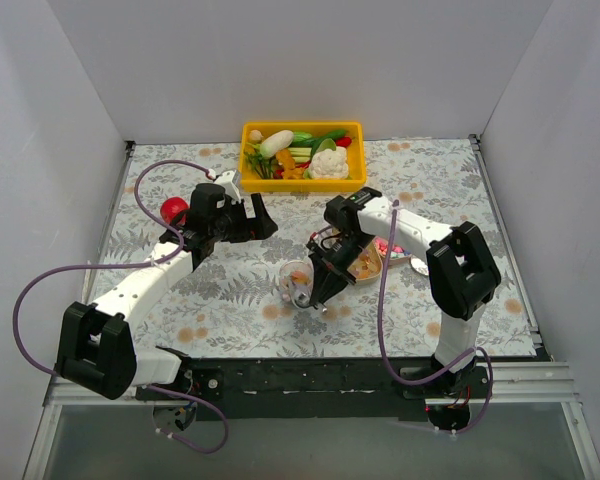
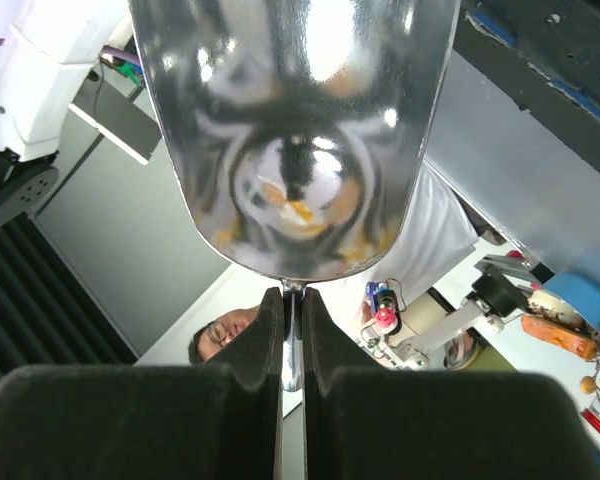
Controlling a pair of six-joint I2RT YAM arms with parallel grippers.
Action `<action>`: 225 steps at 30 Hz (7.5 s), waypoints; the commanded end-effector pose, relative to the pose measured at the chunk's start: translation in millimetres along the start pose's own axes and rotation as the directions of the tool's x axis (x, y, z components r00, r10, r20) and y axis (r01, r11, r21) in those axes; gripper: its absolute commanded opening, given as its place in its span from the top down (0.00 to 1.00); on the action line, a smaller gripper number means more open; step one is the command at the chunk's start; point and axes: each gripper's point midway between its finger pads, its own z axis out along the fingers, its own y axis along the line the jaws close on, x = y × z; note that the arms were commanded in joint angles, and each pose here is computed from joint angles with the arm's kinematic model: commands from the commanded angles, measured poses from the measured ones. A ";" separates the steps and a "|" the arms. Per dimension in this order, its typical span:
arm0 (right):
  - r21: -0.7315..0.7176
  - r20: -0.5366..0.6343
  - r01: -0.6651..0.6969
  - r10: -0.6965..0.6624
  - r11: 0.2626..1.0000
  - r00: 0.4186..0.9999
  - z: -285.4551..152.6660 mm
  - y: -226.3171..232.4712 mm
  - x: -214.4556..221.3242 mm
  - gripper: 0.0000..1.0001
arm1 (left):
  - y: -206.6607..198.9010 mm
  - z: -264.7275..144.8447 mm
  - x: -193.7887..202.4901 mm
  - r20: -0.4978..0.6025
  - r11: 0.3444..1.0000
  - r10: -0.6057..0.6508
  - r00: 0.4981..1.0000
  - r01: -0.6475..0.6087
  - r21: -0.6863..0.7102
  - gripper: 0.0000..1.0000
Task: Pack the candies
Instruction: Place the fake candies in the packing bottle, then scoop the fake candies from the storage box.
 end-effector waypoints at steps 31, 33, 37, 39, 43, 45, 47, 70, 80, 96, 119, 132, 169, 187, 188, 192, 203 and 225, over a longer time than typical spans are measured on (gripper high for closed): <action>0.569 0.535 -0.193 -0.183 0.799 0.825 -140.2 -124.9 -51.7 0.99 | -19.6 8.5 -24.2 -0.007 0.997 0.051 0.999 -0.050 0.058 0.02; 0.612 0.546 -0.227 -0.197 0.757 0.814 -148.4 -133.4 -53.5 0.99 | -21.4 9.3 -26.4 -0.008 0.997 0.051 0.999 -0.050 0.063 0.02; 0.667 0.539 -0.243 -0.232 0.704 0.810 -159.3 -142.2 -57.6 0.99 | -20.7 12.8 -27.3 -0.013 0.997 0.056 0.998 -0.055 0.060 0.02; 0.665 0.523 -0.238 -0.214 0.708 0.825 -153.8 -146.6 -57.0 0.99 | -18.0 15.9 -25.3 -0.025 0.997 0.060 0.998 -0.059 0.052 0.02; 0.666 0.481 -0.205 -0.203 0.717 0.853 -140.2 -147.3 -55.5 0.99 | -19.7 21.1 -27.4 -0.027 0.996 0.062 0.998 -0.061 0.063 0.02; 0.660 0.463 -0.185 -0.200 0.728 0.864 -133.1 -144.9 -55.6 0.99 | -21.6 29.0 -25.5 -0.038 0.994 0.066 0.997 -0.062 0.086 0.02; 0.652 0.446 -0.174 -0.188 0.738 0.875 -126.4 -144.7 -55.3 0.99 | -22.7 39.9 -26.1 -0.054 0.993 0.072 0.996 -0.067 0.099 0.02; 0.566 0.453 -0.069 -0.240 0.822 0.859 -117.1 -84.4 -84.3 0.99 | -139.3 126.8 44.4 -0.155 0.869 0.351 0.923 -0.260 0.422 0.02; 0.515 0.496 -0.038 -0.262 0.856 0.828 -121.8 -61.2 -73.4 0.99 | -111.8 147.0 82.7 -0.251 0.910 0.328 0.911 -0.234 0.341 0.02; 0.432 0.494 -0.075 -0.167 0.899 0.853 -120.1 -73.5 -67.8 0.99 | -103.0 161.2 85.4 -0.274 0.927 0.323 0.906 -0.244 0.285 0.04; 0.437 0.485 -0.137 -0.105 0.889 0.868 -123.4 -103.3 -65.5 0.99 | -115.5 127.8 -16.4 -0.015 0.951 0.284 0.959 -0.279 0.133 0.02; 0.341 0.441 -0.141 -0.026 0.930 0.897 -111.5 -105.8 -58.9 0.99 | -97.0 144.1 -13.9 -0.026 0.950 0.308 0.951 -0.306 0.061 0.02; 0.520 0.506 -0.198 -0.113 0.831 0.855 -159.7 -121.7 -145.9 0.99 | -84.9 236.2 1.3 -0.219 0.982 0.185 0.958 -0.170 0.085 0.02; 0.493 0.445 -0.148 -0.102 0.858 0.890 -130.0 -114.1 -116.8 0.99 | -73.4 250.9 44.9 -0.308 0.963 0.255 0.917 -0.211 0.169 0.02; 0.493 0.446 -0.154 -0.096 0.856 0.890 -130.4 -115.9 -116.9 0.99 | -75.7 248.1 44.2 -0.306 0.961 0.258 0.916 -0.211 0.179 0.03; 0.503 0.458 -0.161 -0.104 0.849 0.883 -136.2 -115.5 -128.1 0.99 | -77.1 239.8 52.8 -0.312 0.957 0.264 0.913 -0.207 0.205 0.05; 0.525 0.496 -0.190 -0.117 0.830 0.861 -153.0 -116.3 -164.3 0.99 | -85.2 229.2 48.1 -0.294 0.956 0.249 0.923 -0.186 0.226 0.12; 0.570 0.494 -0.193 -0.145 0.799 0.857 -157.3 -123.4 -157.7 0.99 | -81.1 225.8 -49.4 -0.126 0.981 -0.027 0.992 0.051 0.187 0.23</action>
